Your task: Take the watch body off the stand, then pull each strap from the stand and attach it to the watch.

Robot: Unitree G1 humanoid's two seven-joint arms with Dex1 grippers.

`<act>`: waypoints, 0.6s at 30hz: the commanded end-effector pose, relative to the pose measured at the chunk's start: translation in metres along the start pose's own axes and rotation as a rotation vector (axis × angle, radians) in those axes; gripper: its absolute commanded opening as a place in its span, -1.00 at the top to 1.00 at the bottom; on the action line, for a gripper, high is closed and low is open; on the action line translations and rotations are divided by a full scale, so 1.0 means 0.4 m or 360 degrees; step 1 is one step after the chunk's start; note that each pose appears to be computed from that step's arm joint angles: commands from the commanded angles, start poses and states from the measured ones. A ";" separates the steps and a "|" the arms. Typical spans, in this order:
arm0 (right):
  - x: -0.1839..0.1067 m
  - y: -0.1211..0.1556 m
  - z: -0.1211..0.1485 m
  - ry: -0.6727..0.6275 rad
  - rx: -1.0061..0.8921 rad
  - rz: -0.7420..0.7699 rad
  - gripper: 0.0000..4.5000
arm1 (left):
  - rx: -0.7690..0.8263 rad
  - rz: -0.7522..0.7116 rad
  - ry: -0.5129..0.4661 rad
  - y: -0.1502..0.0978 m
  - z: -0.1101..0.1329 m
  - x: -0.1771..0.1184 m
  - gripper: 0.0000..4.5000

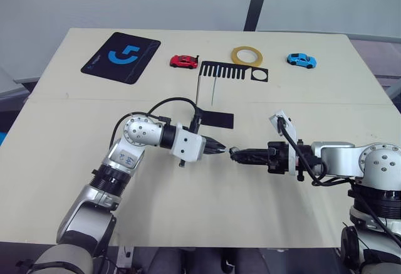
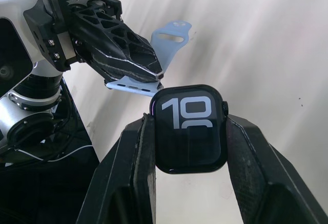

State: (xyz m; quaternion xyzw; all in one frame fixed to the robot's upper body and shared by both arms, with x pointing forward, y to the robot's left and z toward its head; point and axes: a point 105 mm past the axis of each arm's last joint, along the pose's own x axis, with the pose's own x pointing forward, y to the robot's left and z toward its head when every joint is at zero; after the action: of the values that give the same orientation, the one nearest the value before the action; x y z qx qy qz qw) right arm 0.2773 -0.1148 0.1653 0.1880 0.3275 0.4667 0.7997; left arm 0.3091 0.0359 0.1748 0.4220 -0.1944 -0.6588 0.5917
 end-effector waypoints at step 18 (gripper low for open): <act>0.008 0.017 0.008 -0.0027 -0.0048 -0.0007 0.31 | 0.0087 0.0037 0.0037 0.010 0.021 0.030 1.00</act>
State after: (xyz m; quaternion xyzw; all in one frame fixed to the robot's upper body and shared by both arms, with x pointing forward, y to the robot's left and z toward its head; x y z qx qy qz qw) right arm 0.2802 -0.1136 0.1621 0.1787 0.3315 0.4489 0.8103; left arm 0.3123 0.0305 0.1686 0.4397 -0.1807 -0.6446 0.5987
